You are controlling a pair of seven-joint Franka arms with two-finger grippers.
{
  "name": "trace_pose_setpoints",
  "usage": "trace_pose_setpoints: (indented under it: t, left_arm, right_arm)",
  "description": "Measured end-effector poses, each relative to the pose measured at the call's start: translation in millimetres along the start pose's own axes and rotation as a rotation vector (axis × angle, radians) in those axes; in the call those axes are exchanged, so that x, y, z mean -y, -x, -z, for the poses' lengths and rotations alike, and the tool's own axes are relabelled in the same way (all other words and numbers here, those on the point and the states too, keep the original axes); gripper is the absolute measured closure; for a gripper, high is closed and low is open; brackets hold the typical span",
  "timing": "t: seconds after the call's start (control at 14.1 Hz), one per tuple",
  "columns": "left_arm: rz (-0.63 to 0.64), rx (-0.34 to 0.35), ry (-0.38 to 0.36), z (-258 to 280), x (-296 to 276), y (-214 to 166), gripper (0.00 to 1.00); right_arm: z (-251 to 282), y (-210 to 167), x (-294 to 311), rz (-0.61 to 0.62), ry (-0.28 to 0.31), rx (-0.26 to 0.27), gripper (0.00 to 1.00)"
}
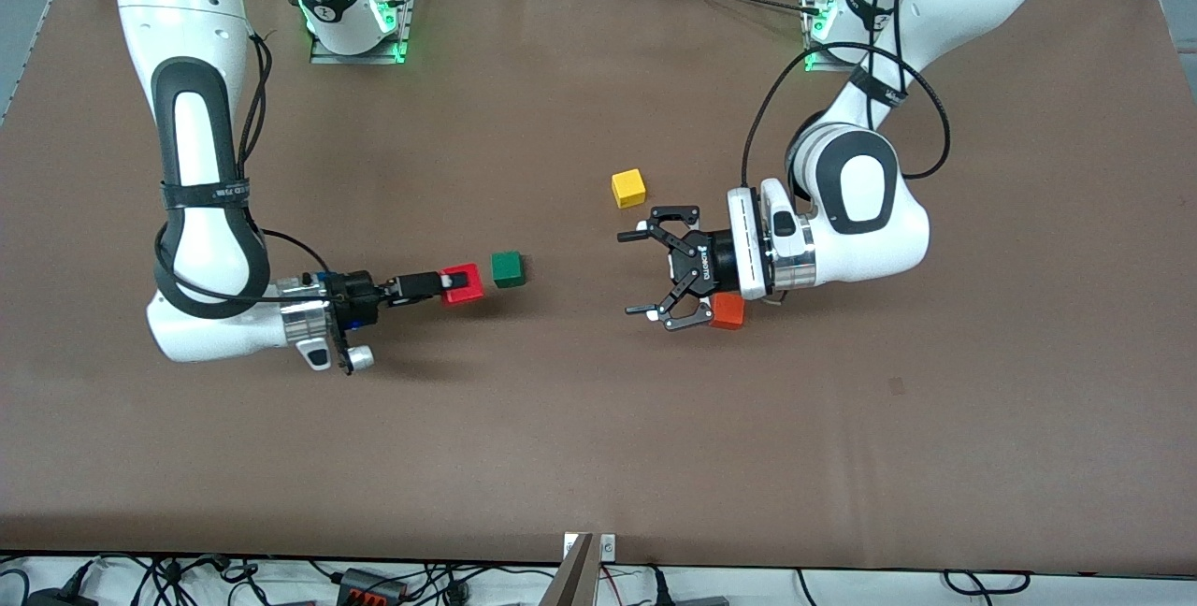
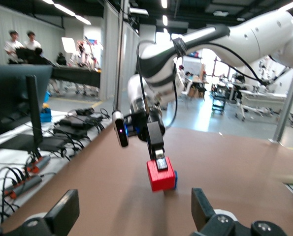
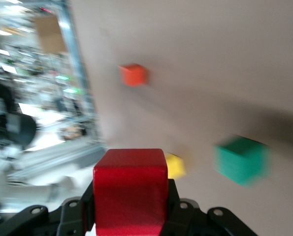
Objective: Pass red block to right arm, stack on blue
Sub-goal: 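Open the left gripper and pull it back from the red cube, then move the red cube with the right gripper over the blue cube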
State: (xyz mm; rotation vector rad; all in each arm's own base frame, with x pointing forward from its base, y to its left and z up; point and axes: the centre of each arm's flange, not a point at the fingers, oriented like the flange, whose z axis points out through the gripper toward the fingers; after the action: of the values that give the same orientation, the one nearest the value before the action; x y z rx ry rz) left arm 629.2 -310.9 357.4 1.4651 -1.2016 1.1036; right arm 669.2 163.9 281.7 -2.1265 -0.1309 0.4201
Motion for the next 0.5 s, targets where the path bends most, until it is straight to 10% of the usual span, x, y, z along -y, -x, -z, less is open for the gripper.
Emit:
trace_pose_setpoints:
  t: [0.5]
  left_arm:
    - [0.009, 0.257, 0.116, 25.4, 0.9, -6.1, 0.0]
  right_arm:
    - [61.3, 27.1, -28.1, 0.007, 0.635, 0.116, 0.44]
